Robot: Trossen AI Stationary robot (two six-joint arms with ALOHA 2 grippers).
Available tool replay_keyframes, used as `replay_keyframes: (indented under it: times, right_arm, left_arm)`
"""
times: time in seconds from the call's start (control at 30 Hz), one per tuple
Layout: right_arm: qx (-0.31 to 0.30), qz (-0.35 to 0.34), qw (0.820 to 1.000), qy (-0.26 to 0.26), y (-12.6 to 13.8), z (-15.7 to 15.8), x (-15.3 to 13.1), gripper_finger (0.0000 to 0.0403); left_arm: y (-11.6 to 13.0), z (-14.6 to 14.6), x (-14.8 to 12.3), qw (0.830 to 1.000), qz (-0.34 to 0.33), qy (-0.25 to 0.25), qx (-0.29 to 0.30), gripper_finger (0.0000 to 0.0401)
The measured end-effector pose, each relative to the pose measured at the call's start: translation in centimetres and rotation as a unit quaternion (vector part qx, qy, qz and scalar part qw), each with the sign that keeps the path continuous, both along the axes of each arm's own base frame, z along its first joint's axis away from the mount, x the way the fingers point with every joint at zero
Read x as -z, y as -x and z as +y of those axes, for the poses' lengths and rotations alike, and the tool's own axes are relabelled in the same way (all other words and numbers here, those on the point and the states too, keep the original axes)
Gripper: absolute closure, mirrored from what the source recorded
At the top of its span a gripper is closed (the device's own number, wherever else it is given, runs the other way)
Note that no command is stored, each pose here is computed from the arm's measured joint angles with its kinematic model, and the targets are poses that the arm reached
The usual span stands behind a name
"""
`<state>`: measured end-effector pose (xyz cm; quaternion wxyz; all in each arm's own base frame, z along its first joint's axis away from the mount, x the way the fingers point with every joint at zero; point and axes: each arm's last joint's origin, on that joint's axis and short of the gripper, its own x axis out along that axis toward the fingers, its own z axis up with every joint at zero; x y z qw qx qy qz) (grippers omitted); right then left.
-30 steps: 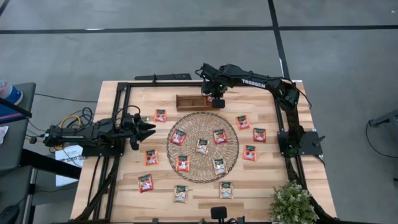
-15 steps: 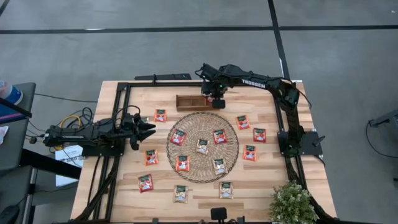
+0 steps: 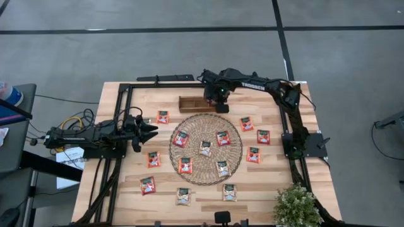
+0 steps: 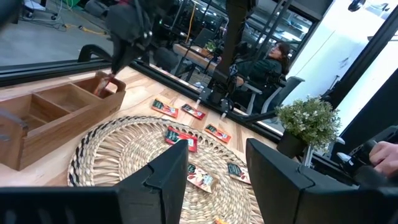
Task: Pick & Place Tea
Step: Put the red tea bag into the right section of the wooden organizer
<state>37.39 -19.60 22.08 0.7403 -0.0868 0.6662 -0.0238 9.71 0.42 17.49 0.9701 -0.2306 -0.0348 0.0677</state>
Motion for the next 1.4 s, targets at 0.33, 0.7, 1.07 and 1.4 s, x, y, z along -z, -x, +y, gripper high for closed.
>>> replay_keyframes:
  times: [0.33, 0.7, 1.07, 1.4]
  right_arm:
    - [0.009, -0.011, 1.000, 0.011, -0.55, -0.06, 0.26, 0.0403]
    - [0.000, -0.011, 1.000, 0.019, -0.64, -0.02, 0.15, 0.0403]
    - [-0.010, -0.011, 1.000, 0.018, -0.69, 0.09, 0.14, 0.0395]
    - [-0.008, -0.017, 1.000, 0.023, -0.81, 0.02, 0.09, 0.0272]
  left_arm:
    - [-0.01, -0.09, 0.00, 1.000, 0.000, 0.000, 0.016, 0.0247]
    - [-0.01, -0.09, 0.00, 1.000, 0.000, -0.001, 0.016, 0.0247]
    - [-0.01, -0.10, 0.00, 1.000, 0.000, -0.002, 0.016, 0.0247]
    - [-0.01, -0.10, 0.00, 1.000, 0.000, -0.002, 0.016, 0.0247]
